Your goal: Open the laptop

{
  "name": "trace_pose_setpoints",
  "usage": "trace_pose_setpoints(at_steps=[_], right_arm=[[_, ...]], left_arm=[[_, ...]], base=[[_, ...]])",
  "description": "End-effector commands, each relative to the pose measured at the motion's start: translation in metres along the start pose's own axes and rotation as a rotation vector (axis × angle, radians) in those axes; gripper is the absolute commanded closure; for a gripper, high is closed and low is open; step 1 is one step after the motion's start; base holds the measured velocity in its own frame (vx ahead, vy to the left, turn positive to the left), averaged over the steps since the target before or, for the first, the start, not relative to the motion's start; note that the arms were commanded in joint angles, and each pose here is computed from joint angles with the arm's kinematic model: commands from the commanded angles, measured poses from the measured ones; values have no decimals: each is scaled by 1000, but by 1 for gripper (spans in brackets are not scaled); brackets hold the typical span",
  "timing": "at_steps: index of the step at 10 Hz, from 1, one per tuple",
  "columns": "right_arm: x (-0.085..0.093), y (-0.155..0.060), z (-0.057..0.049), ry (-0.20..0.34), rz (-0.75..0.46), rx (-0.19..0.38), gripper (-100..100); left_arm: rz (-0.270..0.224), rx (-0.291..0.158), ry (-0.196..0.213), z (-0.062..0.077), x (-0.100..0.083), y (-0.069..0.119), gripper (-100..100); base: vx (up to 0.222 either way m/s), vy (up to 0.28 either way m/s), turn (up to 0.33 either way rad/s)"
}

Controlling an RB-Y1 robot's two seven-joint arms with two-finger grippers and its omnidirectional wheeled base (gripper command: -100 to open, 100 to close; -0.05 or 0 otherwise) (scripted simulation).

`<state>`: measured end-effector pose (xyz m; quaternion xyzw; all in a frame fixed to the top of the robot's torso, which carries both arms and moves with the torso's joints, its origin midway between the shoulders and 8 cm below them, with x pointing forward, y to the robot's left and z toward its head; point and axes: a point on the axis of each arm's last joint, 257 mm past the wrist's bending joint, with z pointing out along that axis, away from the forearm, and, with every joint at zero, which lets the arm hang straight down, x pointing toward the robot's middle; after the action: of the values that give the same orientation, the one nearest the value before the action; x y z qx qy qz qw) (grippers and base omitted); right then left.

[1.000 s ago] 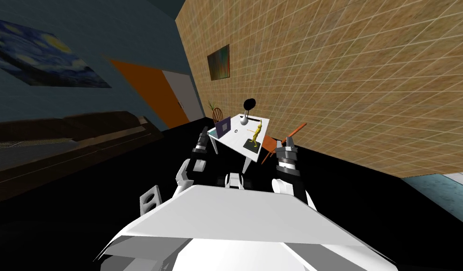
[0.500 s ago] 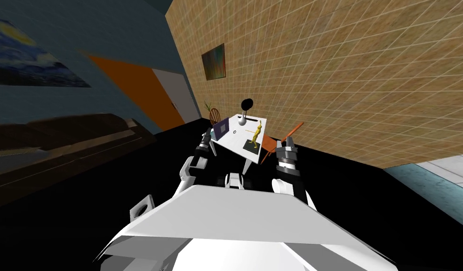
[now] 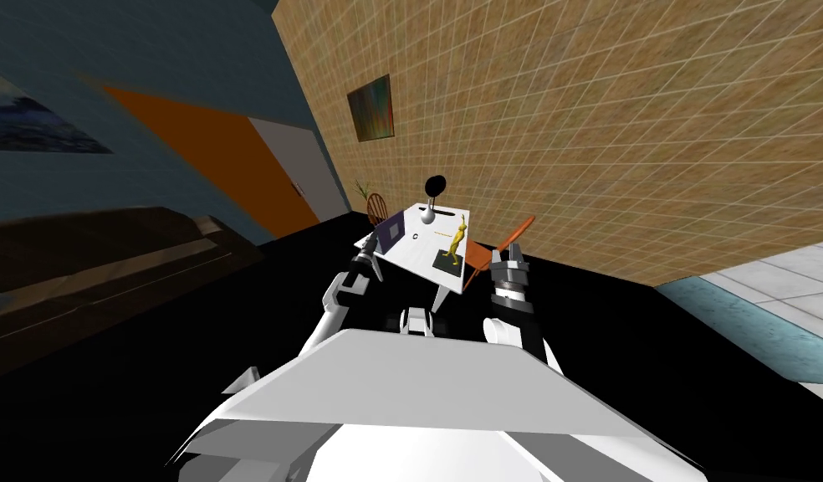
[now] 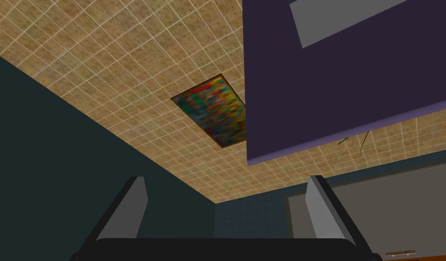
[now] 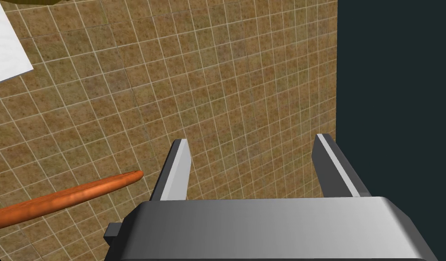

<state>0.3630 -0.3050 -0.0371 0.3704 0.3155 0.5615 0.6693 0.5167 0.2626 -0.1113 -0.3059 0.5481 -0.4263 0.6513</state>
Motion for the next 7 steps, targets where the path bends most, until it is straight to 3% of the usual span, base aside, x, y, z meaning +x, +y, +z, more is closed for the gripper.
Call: trace_pose_setpoints(at_steps=[1, 5, 7], right_arm=[[0, 0, 0, 0, 0, 0, 0], [0, 0, 0, 0, 0, 0, 0], [0, 0, 0, 0, 0, 0, 0]], left_arm=[[38, -65, 19, 8, 1, 19, -100], [92, -143, 35, 18, -3, 44, -100], [92, -140, 36, 18, -4, 45, -100]], base=[[48, 58, -110], [43, 49, -87], [21, 36, -40]])
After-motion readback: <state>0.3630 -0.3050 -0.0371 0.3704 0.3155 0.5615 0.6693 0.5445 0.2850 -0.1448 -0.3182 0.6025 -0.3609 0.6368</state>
